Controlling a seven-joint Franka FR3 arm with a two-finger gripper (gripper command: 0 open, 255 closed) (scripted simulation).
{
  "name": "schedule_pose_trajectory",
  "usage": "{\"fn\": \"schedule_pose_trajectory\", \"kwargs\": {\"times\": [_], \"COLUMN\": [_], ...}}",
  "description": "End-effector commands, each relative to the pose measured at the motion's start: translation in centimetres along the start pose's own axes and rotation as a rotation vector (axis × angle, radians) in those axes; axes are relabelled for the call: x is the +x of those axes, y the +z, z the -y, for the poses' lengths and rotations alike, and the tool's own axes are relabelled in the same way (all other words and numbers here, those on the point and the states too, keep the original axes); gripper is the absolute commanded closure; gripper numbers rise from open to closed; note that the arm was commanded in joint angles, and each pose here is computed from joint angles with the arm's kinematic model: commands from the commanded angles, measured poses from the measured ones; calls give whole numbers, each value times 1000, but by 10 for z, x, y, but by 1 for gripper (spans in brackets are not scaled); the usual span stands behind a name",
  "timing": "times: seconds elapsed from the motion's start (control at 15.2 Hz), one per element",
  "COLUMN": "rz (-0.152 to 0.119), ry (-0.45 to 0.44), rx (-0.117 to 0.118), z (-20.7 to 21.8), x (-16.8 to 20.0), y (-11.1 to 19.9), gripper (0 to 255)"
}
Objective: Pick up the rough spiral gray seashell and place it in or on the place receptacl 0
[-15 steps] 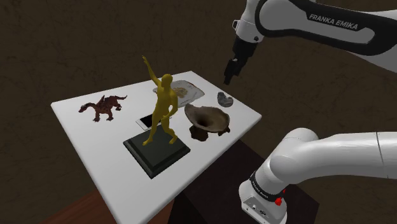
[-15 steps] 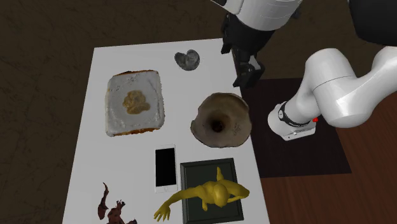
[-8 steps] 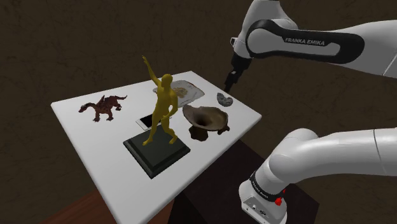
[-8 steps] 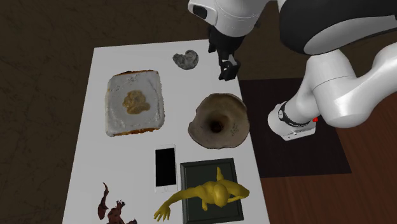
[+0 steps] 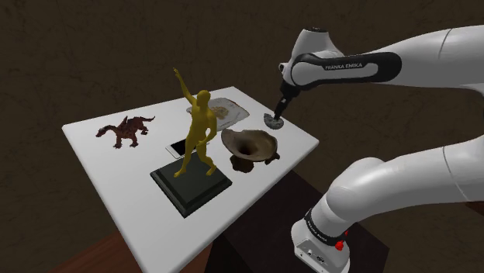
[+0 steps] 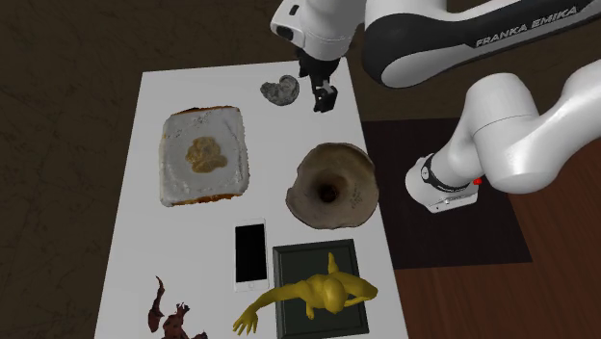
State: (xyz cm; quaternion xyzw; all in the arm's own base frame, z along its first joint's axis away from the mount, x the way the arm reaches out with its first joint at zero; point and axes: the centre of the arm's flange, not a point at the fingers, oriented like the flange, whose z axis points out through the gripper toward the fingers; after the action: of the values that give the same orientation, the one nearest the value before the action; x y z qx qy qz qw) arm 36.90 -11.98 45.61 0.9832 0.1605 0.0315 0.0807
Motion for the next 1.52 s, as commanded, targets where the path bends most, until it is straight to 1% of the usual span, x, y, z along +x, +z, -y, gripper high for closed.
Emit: {"fn": "schedule_pose_trajectory", "kwargs": {"times": [0.0,0.33,0.79,1.32,1.39,1.45], "rz": [-2,-4,-4,-4,-4,-4], "ry": [-15,-47,-47,-47,-47,-47], "rx": [-8,-25,-25,-25,-25,-25], "z": [-14,-50,-51,-51,-51,-51], "x": [0,2,2,2,2,2], "y": [23,72,109,112,112,112], "gripper": [0,0,0,0,255,255]}}
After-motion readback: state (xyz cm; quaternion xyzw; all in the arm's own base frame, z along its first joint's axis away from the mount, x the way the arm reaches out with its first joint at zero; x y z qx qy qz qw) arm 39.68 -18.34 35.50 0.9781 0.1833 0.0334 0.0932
